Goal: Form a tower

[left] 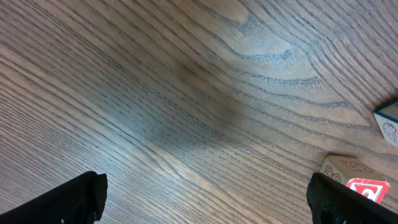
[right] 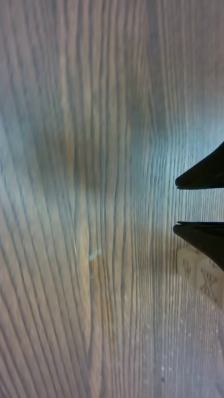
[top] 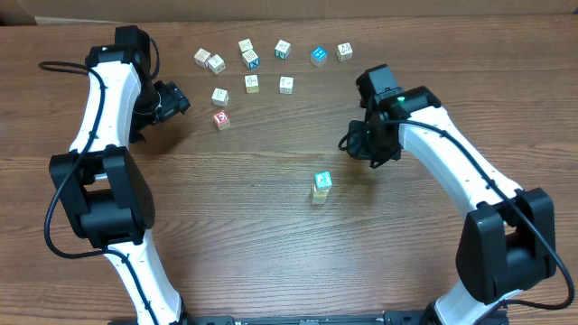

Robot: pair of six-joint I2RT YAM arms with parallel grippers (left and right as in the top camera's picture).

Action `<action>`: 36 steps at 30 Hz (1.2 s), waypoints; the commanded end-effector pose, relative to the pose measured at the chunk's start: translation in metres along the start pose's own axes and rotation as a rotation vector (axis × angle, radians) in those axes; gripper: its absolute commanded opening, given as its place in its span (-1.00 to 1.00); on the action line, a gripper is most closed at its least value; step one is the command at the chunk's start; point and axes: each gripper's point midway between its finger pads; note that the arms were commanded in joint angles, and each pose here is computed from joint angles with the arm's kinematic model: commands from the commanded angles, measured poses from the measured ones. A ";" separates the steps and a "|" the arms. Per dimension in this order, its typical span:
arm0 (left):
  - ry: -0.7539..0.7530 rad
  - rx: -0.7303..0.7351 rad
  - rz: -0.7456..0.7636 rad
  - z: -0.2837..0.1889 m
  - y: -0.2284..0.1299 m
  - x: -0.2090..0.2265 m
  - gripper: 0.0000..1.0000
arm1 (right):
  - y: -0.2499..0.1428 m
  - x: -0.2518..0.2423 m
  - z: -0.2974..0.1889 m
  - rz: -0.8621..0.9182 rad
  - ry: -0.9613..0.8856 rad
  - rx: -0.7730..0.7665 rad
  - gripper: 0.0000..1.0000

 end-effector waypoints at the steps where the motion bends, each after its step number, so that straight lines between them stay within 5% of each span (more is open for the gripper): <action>1: -0.022 -0.036 0.015 -0.016 0.005 -0.003 0.99 | -0.005 -0.002 0.000 0.014 0.001 0.022 -0.70; 3: -0.022 -0.036 0.015 -0.016 0.005 -0.003 0.99 | -0.004 -0.002 -0.003 -0.016 0.002 0.017 -0.67; 9: -0.021 -0.036 0.016 -0.016 0.005 -0.003 0.99 | 0.023 0.019 -0.062 -0.069 0.069 -0.097 -0.10; 13: -0.021 -0.036 0.016 -0.016 0.005 -0.003 0.99 | 0.018 0.039 -0.092 -0.150 0.093 -0.106 0.09; 36: -0.021 -0.036 0.016 -0.016 0.005 -0.003 0.99 | -0.057 0.083 -0.025 -0.292 -0.064 0.060 0.21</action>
Point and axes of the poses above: each gripper's point midway between its finger pads, its own z axis out along the fingers, its own x axis along the line the jaws close on, y = z × x, and after that the axes turned 9 degrees about -z, right-handed
